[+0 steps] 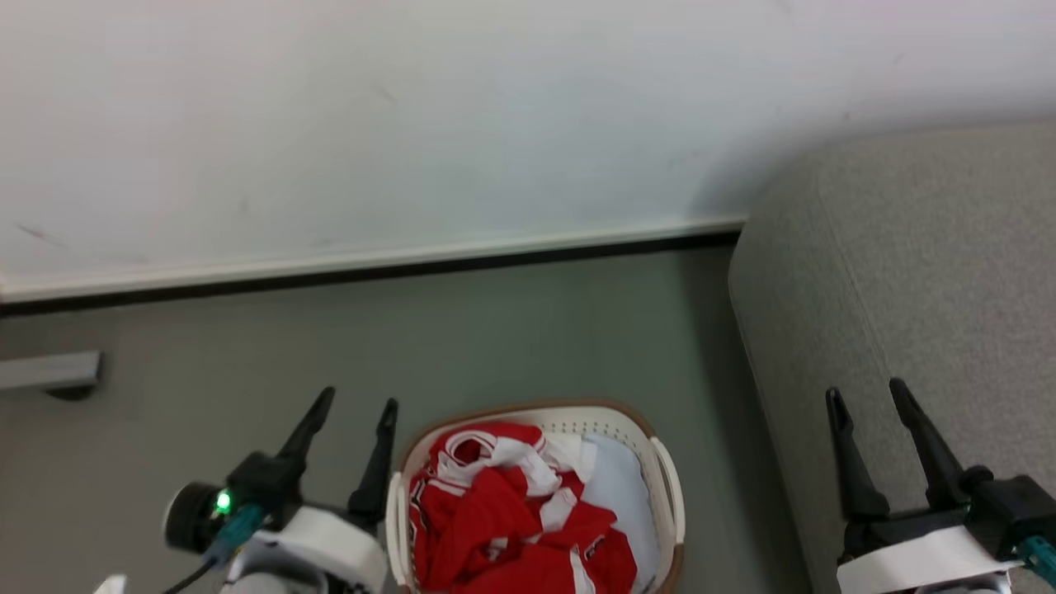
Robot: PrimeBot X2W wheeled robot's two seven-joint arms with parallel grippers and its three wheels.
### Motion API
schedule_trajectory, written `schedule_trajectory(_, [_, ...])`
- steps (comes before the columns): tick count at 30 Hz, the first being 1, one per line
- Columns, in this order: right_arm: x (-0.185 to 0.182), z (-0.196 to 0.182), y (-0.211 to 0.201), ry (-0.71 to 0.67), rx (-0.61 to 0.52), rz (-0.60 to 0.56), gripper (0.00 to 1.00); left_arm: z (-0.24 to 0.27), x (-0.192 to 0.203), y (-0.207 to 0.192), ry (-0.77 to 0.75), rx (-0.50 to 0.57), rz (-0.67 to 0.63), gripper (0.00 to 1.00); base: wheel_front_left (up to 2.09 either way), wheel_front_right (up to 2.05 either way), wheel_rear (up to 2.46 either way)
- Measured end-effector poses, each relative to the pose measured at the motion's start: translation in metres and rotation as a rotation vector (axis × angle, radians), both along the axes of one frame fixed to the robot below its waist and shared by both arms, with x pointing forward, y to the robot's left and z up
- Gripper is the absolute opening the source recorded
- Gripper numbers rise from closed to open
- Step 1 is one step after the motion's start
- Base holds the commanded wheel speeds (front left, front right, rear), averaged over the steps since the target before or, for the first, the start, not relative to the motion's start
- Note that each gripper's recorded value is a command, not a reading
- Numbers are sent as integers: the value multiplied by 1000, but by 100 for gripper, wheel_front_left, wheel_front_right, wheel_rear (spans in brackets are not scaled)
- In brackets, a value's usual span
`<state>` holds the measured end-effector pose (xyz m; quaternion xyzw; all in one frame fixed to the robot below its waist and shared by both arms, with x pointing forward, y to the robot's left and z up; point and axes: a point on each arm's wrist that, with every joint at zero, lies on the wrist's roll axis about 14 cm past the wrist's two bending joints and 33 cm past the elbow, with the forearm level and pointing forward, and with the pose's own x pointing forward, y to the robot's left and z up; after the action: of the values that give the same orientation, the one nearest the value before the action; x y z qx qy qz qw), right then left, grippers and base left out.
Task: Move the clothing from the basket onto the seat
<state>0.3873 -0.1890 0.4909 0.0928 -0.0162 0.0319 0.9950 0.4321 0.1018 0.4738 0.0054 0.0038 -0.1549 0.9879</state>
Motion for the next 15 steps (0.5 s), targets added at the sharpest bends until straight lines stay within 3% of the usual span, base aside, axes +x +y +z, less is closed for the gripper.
schedule_trajectory(15, [46,-36,-17,68,-32,-52,100,-135,45,-105,340,201,-388,100,0,0,0])
